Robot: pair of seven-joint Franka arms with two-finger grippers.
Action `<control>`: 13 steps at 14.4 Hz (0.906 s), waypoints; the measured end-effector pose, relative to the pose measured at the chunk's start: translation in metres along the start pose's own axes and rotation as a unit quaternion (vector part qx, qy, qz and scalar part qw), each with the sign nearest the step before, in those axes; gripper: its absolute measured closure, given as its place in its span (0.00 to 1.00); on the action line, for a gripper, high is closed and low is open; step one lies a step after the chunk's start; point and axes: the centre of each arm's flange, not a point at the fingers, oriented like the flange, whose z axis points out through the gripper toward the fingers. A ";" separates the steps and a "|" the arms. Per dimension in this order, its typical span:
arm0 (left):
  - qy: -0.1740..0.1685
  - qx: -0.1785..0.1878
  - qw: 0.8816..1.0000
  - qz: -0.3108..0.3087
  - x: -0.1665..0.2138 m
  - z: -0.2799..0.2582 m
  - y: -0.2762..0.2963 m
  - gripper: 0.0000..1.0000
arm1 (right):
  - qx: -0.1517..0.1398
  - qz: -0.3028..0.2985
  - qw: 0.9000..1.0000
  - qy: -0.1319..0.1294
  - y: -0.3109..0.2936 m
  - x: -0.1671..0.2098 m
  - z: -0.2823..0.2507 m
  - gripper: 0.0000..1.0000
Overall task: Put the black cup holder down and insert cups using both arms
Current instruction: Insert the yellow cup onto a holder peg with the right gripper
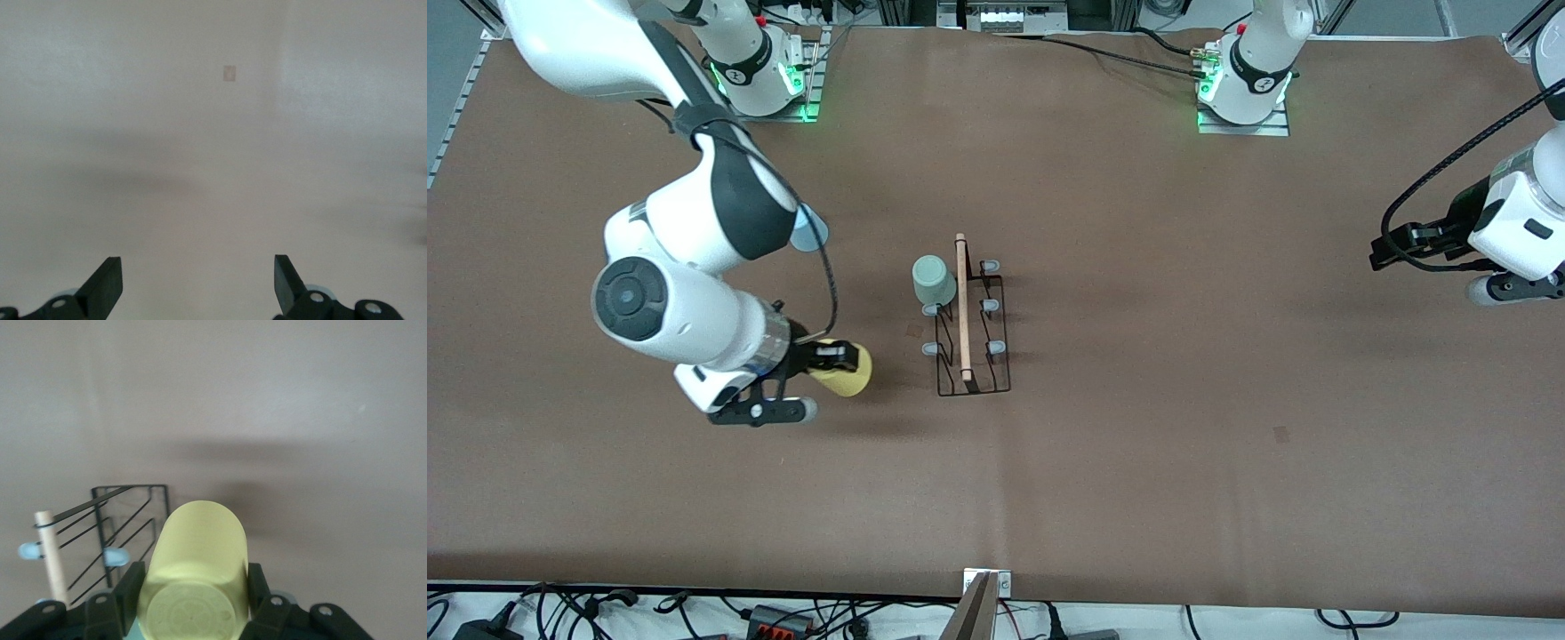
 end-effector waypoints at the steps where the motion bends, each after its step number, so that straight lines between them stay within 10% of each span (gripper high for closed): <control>1: 0.000 0.000 1.000 0.000 0.000 0.000 0.000 0.00 | 0.002 0.001 1.000 0.001 -0.018 -0.006 0.006 0.33; 13: 0.001 0.000 1.000 0.000 -0.001 -0.001 0.000 0.00 | -0.013 0.002 1.000 0.014 -0.074 -0.019 0.073 0.33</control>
